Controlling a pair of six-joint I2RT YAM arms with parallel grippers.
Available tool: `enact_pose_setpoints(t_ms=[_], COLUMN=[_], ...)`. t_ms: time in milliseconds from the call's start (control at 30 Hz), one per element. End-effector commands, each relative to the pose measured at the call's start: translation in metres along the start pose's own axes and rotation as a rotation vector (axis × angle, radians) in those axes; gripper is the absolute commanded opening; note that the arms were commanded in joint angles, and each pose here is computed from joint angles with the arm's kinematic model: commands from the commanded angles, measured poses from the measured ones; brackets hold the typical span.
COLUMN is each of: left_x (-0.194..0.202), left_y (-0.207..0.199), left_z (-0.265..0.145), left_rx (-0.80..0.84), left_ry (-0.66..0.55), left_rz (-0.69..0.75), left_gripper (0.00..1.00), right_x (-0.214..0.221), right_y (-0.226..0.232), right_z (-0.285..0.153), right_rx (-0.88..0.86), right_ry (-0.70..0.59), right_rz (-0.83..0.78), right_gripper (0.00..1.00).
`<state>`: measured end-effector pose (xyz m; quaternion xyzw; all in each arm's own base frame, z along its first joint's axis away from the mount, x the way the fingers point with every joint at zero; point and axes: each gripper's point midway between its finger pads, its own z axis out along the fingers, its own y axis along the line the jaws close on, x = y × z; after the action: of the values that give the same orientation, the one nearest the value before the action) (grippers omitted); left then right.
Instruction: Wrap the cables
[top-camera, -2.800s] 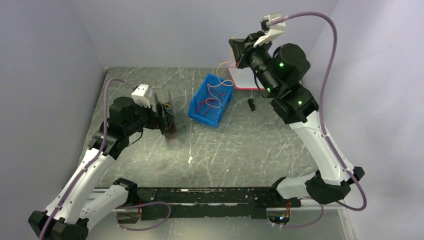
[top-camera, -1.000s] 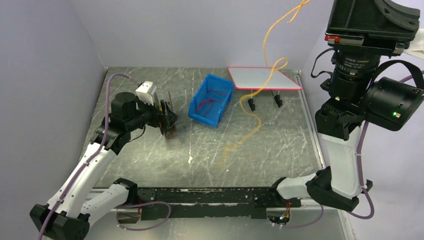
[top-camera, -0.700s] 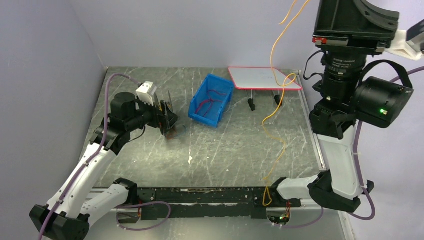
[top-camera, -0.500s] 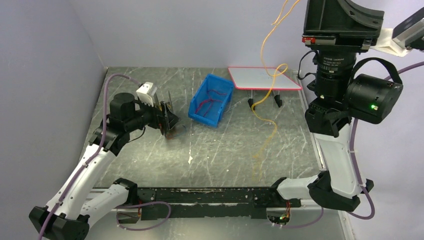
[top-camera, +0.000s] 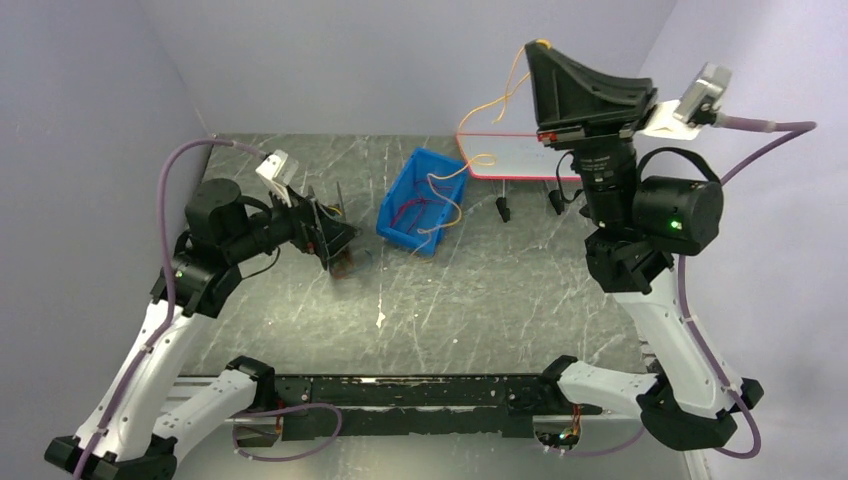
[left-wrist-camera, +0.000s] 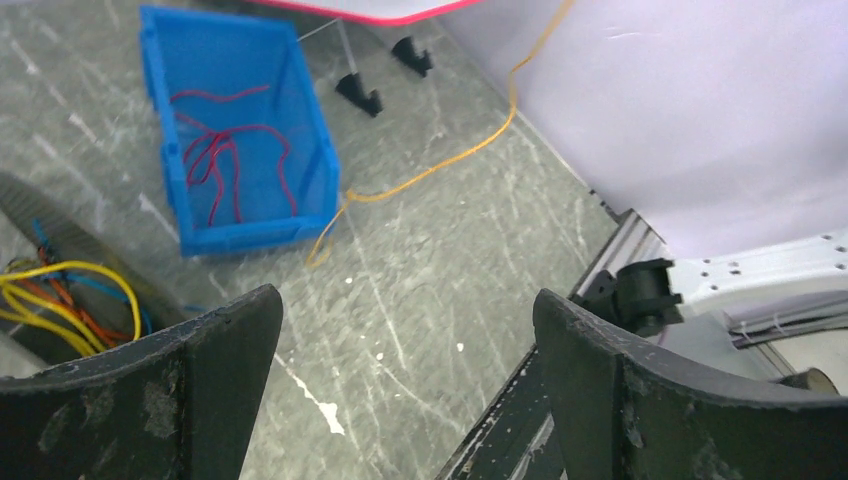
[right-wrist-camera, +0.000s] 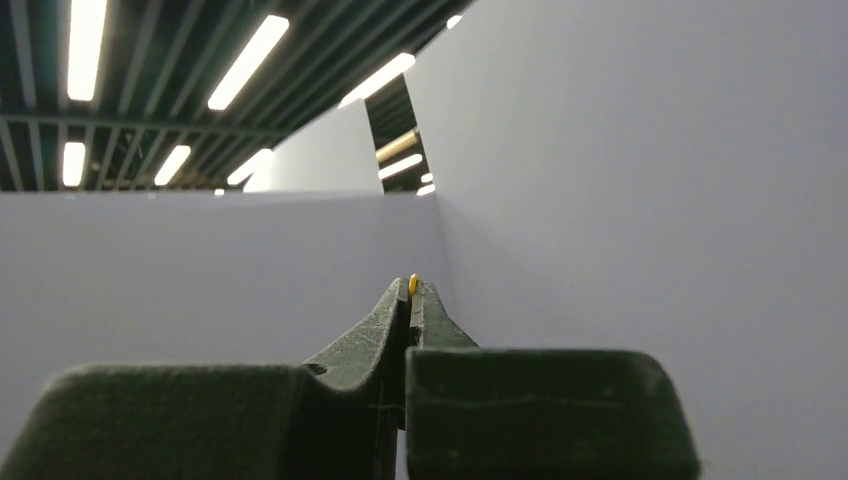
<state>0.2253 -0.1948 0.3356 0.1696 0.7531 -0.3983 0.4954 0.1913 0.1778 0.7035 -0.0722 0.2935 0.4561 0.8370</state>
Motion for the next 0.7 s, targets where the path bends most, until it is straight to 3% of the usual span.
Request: enact_pose_setpoints(t_ms=[0,300,667], left_x=[-0.029,-0.050,-0.030], left_y=[-0.045,-0.107,-0.142], left_z=[-0.018,-0.051,-0.070], left_rx=[0.166,0.434,0.722], left_ry=[-0.068,-0.147,-0.052], left_rz=[0.068,0.079,0.047], left_gripper=[1.00,0.99,1.00], right_x=[0.016,0.072,0.118], right_y=[0.005,0.044,0.068], right_z=[-0.017,-0.048,-0.091], right_rx=[-0.030,-0.281,-0.434], right_ry=[0.052,0.238,0.332], right_rz=[0.034,0.136,0.374], right_gripper=[0.00,0.00,0.00])
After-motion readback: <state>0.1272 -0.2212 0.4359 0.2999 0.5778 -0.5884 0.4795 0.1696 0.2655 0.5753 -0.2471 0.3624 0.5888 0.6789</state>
